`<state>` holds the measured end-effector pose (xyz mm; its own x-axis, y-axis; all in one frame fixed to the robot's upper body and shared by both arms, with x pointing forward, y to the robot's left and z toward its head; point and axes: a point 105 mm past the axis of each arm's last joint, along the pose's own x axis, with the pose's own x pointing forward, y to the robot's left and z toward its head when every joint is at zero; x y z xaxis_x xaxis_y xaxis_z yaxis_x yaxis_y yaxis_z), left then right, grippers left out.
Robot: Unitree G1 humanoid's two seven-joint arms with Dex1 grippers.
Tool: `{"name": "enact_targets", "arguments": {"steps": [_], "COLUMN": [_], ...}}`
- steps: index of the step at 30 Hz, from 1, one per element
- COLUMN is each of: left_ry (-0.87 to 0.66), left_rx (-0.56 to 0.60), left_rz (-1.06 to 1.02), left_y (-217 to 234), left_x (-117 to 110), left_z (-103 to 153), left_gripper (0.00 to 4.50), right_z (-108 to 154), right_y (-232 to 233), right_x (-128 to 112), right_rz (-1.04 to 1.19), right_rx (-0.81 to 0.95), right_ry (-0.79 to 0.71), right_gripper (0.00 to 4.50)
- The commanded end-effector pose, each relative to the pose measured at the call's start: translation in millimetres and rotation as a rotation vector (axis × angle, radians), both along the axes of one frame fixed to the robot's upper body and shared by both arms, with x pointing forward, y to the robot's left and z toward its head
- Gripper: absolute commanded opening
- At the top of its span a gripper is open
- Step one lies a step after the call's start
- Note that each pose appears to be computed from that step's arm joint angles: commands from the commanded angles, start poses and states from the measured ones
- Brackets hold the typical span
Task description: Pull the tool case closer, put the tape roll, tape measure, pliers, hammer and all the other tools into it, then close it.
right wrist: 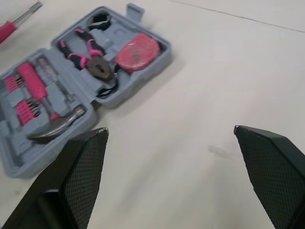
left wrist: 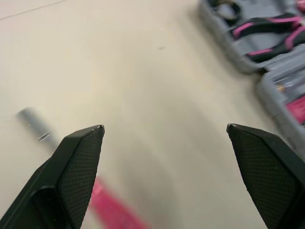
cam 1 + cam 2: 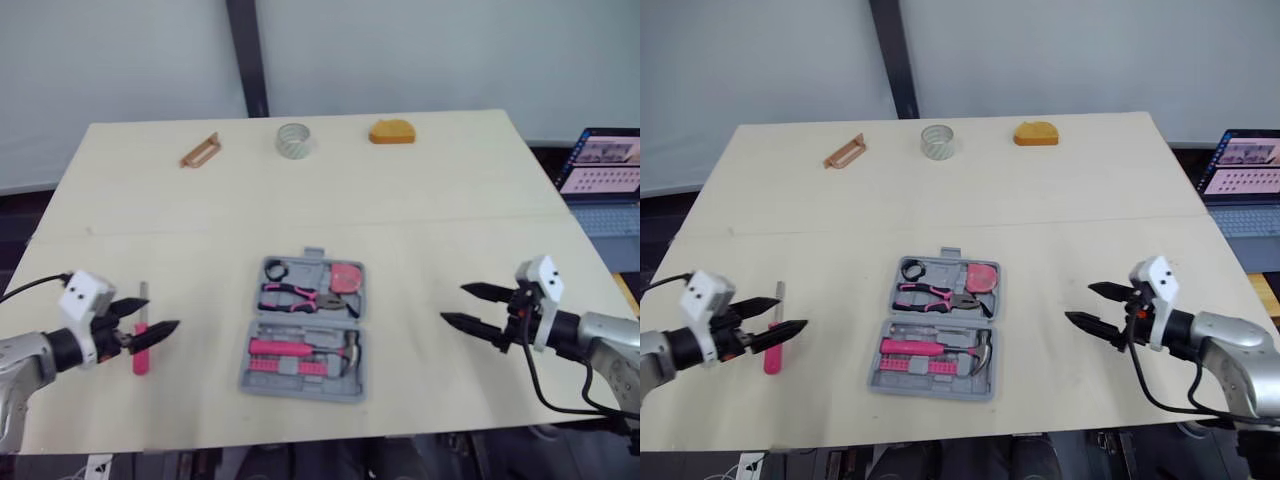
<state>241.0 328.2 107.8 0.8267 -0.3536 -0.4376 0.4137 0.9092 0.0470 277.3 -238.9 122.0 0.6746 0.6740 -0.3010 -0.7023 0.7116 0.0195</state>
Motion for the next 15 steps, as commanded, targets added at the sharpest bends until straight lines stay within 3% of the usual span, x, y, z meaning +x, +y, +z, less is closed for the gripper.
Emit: {"name": "enact_targets", "arguments": {"steps": [1,10,15], "left_ry": [-0.105,-0.116,-0.112], "left_rx": [0.046,0.083,0.077], "left_rz": [0.186,0.38,0.382], "left_y": [40,79,74], "left_x": [-9,-40,-42], "left_z": [12,-7,-13], "left_gripper": [4.42,4.42,4.42], "right_z": [7,-6,-8], "right_y": [-14,-41,-44], "right_x": [4,5,6], "right_rz": [-0.071,-0.196,-0.199], "right_rx": [-0.013,-0.019,-0.025], "right_ry": [-0.061,-0.062,-0.056], "right_gripper": [4.5,4.5,4.5]}}
